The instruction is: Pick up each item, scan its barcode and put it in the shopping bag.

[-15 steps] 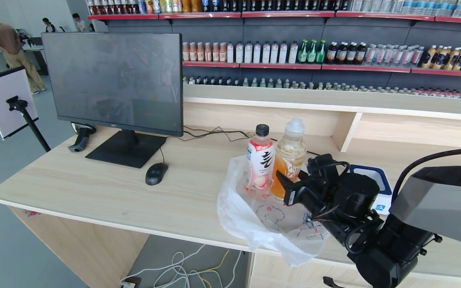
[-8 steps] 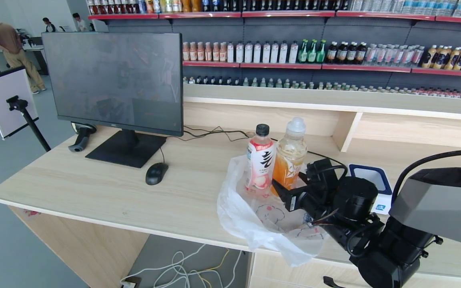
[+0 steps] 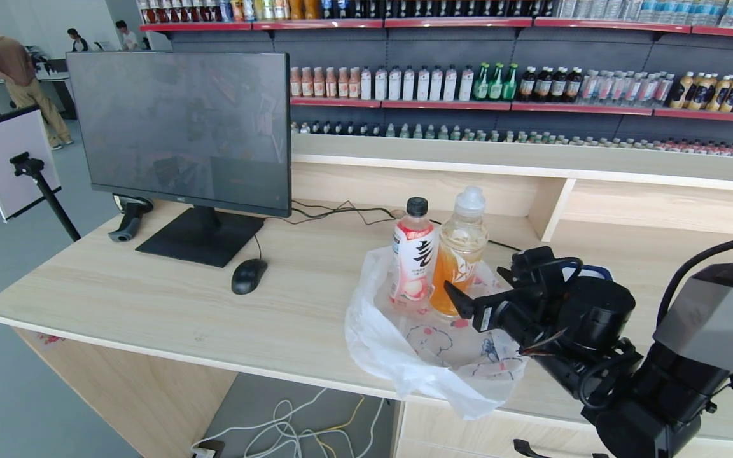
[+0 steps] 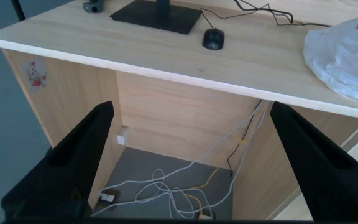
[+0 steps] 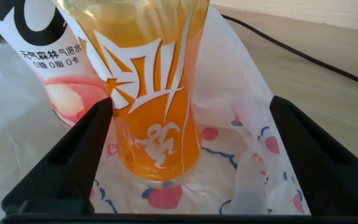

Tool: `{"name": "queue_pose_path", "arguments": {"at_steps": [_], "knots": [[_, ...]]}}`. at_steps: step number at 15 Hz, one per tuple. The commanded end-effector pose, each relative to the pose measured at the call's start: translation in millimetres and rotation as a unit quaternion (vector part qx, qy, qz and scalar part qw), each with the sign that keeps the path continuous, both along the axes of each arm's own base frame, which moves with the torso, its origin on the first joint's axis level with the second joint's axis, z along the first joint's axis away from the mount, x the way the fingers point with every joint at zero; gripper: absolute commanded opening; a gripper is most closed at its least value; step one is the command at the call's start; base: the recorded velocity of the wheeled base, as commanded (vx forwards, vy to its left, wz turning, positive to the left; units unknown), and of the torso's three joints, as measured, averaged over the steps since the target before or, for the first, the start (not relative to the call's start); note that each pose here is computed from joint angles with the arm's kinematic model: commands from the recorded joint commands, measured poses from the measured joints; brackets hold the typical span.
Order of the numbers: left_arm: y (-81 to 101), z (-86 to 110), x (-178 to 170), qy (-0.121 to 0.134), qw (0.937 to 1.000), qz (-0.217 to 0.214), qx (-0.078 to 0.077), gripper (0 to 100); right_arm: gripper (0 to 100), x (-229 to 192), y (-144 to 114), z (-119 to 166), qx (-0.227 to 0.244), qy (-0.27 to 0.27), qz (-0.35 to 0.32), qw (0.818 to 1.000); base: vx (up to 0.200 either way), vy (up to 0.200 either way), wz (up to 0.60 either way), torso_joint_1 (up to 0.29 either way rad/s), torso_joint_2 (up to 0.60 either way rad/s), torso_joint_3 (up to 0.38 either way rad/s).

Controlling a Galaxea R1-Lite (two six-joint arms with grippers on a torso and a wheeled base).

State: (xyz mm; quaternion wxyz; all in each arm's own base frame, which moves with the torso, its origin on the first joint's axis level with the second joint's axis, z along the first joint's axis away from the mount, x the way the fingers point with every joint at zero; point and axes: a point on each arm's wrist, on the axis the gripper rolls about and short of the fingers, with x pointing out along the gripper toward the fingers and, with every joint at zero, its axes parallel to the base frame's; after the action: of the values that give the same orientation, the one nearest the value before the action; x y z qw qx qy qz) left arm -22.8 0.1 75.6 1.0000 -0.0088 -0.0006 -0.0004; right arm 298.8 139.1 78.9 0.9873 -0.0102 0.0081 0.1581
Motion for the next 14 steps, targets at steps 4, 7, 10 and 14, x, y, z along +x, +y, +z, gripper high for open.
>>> {"name": "queue_pose_path", "arguments": {"at_steps": [4,7,10,14], "knots": [[0.0,0.0,0.0,0.0,1.0,0.0,0.0,100,100,-14.3,4.7,43.6,0.032,-0.063,0.016,0.997,0.0,0.0,0.0,0.0,0.0,0.0],[0.0,0.0,0.0,0.0,1.0,0.0,0.0,100,100,-21.3,5.4,52.9,0.038,-0.074,0.022,0.996,0.0,0.0,0.0,0.0,0.0,0.0],[0.0,0.1,0.1,0.001,1.0,0.0,0.0,100,100,-34.4,-2.1,60.8,0.04,-0.078,0.021,0.996,0.0,0.0,-0.4,0.003,0.0,0.0],[0.0,0.0,0.0,0.0,1.0,0.0,0.0,100,100,-44.7,-14.9,70.6,0.044,-0.088,0.01,0.995,0.0,0.0,-0.6,0.003,0.0,0.004]]}}
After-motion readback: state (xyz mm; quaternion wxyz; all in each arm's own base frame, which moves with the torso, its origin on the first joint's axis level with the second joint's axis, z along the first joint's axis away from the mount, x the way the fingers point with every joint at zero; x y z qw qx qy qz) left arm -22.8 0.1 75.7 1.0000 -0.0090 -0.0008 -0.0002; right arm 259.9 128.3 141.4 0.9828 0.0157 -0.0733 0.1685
